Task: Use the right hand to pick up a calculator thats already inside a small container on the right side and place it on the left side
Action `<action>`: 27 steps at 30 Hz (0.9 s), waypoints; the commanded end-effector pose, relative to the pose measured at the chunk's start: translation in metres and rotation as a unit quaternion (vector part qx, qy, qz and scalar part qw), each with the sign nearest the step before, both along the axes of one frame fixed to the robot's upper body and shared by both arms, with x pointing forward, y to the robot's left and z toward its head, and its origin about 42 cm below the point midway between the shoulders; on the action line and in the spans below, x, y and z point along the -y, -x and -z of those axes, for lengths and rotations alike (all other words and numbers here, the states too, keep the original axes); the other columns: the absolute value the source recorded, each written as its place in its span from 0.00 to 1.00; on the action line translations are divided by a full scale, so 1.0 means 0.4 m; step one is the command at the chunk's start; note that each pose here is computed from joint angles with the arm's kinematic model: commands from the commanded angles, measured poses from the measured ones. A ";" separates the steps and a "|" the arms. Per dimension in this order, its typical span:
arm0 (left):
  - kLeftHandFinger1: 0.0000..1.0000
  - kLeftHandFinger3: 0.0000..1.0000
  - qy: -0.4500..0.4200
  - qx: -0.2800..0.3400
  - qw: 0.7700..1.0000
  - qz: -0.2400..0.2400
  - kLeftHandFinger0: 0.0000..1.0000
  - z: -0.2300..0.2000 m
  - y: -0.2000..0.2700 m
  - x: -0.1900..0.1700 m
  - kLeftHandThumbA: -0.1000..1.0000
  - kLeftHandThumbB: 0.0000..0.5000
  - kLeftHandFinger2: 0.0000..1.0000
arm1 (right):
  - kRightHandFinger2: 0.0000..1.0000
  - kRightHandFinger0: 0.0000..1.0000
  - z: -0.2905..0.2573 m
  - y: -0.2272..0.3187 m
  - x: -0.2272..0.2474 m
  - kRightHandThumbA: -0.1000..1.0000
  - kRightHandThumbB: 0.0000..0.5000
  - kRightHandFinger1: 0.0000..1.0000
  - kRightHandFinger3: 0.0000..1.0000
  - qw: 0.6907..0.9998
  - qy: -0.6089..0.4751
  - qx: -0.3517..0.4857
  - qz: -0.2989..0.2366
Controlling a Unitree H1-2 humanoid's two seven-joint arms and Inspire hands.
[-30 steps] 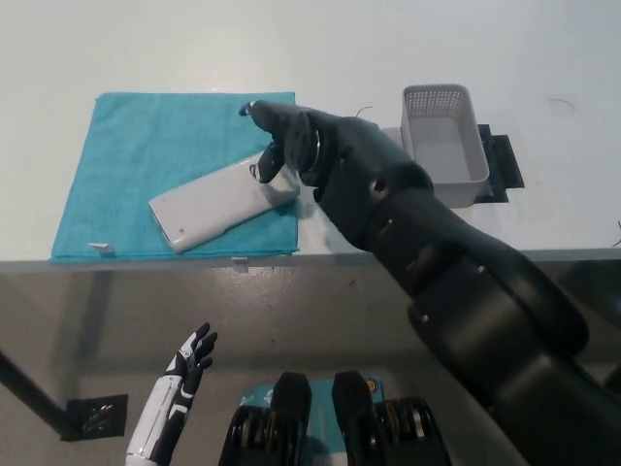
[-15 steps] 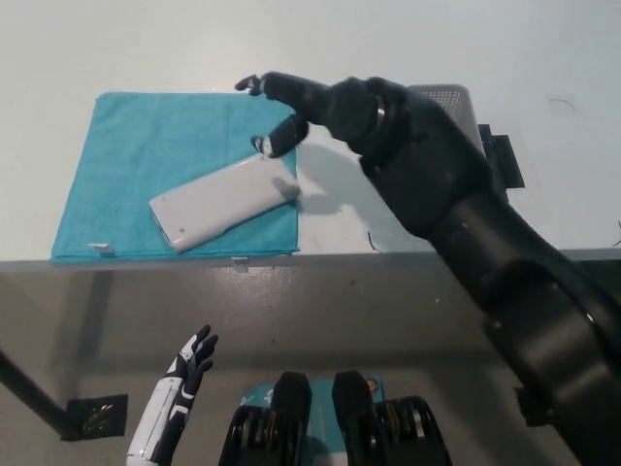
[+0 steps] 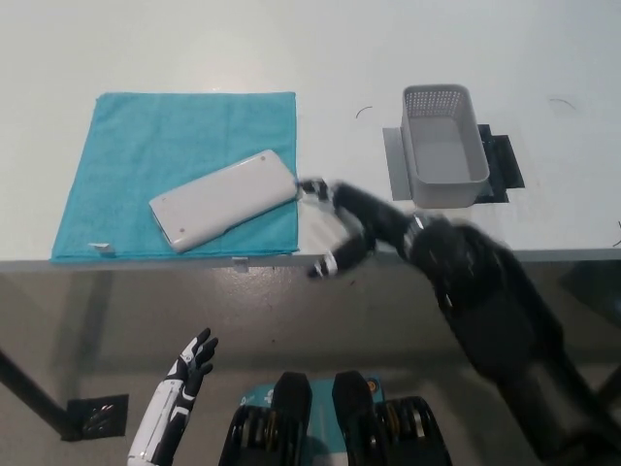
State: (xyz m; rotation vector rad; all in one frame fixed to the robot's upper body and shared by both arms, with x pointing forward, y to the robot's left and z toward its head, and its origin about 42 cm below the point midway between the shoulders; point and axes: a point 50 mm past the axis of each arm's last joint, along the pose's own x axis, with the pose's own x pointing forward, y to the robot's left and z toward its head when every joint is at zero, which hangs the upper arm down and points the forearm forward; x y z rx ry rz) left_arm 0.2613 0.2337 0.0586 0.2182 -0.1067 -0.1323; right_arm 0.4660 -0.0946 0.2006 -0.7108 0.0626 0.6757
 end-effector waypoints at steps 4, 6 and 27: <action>1.00 1.00 -0.002 0.015 1.000 -0.007 1.00 0.011 0.039 -0.010 1.00 0.00 1.00 | 1.00 1.00 -0.314 0.541 0.298 1.00 0.43 1.00 1.00 0.795 -0.333 0.507 0.023; 1.00 1.00 0.002 0.017 1.000 -0.007 1.00 0.011 0.035 -0.008 1.00 0.00 1.00 | 1.00 1.00 -0.280 0.554 0.299 1.00 0.41 1.00 1.00 0.798 -0.351 0.489 0.035; 1.00 1.00 0.015 0.006 1.000 -0.013 1.00 0.036 0.067 -0.006 1.00 0.00 1.00 | 1.00 1.00 0.006 0.639 0.349 1.00 0.40 1.00 1.00 0.843 -0.362 0.359 0.171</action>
